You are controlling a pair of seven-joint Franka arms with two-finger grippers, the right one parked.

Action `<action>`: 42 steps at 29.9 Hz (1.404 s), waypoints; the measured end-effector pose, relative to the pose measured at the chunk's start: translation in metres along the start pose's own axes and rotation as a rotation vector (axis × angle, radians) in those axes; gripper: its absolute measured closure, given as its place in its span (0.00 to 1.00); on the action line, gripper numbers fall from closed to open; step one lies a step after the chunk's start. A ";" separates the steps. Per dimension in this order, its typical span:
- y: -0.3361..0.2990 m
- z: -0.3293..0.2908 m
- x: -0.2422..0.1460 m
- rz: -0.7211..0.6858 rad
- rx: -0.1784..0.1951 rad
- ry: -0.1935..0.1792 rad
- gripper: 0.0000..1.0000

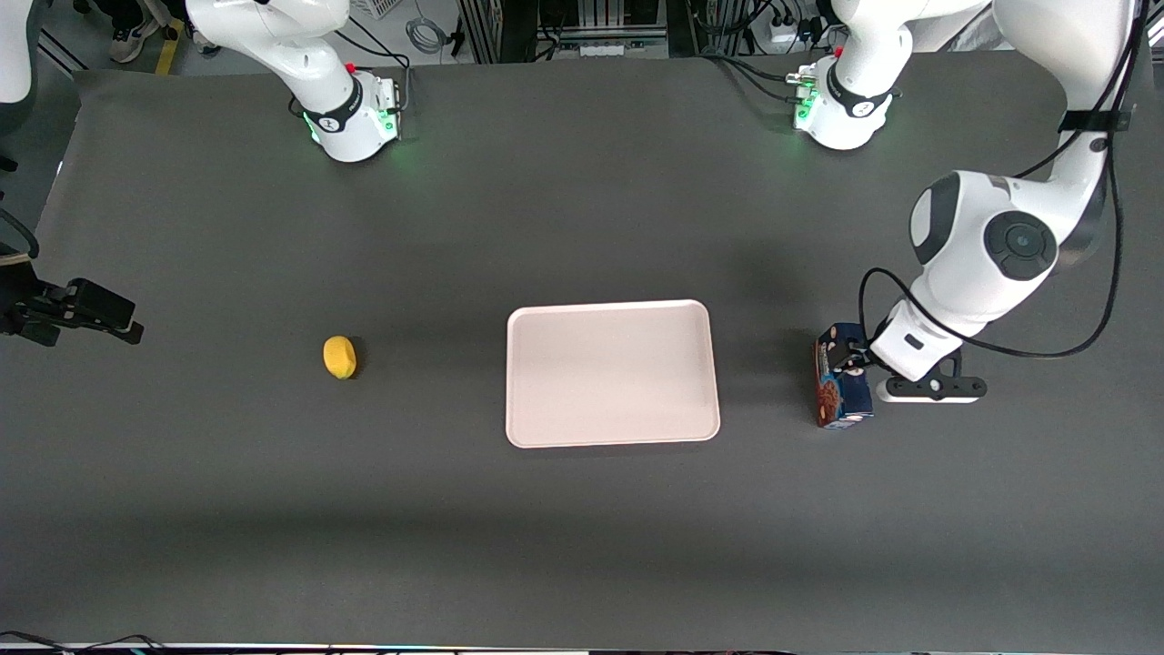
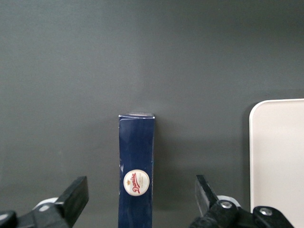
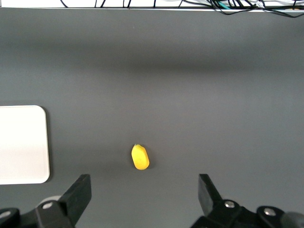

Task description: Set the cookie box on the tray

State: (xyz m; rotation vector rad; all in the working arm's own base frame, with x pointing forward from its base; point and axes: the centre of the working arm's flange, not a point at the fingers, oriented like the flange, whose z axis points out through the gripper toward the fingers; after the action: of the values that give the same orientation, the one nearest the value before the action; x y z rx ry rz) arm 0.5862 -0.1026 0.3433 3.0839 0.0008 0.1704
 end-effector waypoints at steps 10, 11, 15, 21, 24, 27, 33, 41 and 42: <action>-0.001 0.044 -0.002 0.015 -0.015 0.024 0.00; -0.002 0.049 -0.003 0.018 -0.015 0.025 0.00; -0.003 0.061 -0.005 0.023 -0.016 0.018 0.00; -0.007 0.075 -0.008 0.025 -0.013 0.013 0.00; -0.009 0.080 -0.009 0.023 -0.012 0.006 0.00; -0.010 0.084 -0.011 0.023 -0.012 -0.003 0.00; -0.010 0.092 -0.018 0.024 -0.011 -0.021 0.00; -0.011 0.099 -0.022 0.024 -0.011 -0.036 0.13; -0.011 0.099 -0.022 0.024 -0.011 -0.036 0.13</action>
State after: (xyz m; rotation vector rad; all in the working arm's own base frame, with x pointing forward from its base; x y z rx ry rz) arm 0.5751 -0.0973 0.2419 3.0770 -0.0380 0.1148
